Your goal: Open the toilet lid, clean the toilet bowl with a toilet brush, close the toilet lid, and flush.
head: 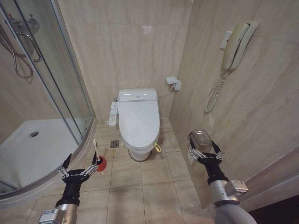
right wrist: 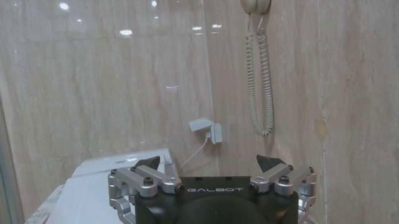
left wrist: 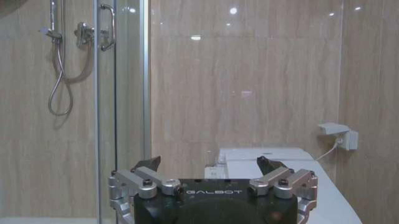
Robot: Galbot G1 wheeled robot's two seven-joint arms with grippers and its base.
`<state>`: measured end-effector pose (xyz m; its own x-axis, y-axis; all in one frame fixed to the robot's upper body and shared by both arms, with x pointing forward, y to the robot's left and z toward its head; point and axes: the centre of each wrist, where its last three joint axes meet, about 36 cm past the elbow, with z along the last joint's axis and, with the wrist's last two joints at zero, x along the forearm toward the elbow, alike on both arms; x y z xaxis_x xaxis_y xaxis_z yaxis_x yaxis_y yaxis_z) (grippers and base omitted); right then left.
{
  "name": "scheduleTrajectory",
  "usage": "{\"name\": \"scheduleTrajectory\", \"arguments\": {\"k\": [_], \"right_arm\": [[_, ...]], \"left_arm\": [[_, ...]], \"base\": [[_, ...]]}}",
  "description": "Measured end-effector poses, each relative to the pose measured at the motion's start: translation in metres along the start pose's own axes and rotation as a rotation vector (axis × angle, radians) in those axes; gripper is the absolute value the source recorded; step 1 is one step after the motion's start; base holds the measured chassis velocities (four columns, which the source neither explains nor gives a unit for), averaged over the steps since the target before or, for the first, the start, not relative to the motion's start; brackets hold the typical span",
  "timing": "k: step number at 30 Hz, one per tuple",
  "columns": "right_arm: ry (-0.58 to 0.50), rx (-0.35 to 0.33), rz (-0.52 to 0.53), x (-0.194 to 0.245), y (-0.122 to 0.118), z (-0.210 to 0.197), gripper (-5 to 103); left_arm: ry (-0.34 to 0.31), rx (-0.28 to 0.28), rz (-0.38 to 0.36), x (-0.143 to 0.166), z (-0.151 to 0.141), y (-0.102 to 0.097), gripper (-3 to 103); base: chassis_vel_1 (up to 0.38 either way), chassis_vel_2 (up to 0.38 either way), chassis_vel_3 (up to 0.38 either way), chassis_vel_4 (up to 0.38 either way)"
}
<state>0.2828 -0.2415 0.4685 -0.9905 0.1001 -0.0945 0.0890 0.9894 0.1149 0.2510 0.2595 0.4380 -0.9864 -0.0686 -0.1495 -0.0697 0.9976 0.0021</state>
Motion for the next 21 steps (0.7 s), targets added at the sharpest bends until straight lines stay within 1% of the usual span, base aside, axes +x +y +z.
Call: {"name": "scheduleTrajectory", "arguments": {"k": [21], "right_arm": [[0.000, 0.000, 0.000, 0.0000, 0.0000, 0.0000, 100]], "left_arm": [[0.000, 0.000, 0.000, 0.0000, 0.0000, 0.0000, 100]], "base": [[0.000, 0.000, 0.000, 0.000]]}}
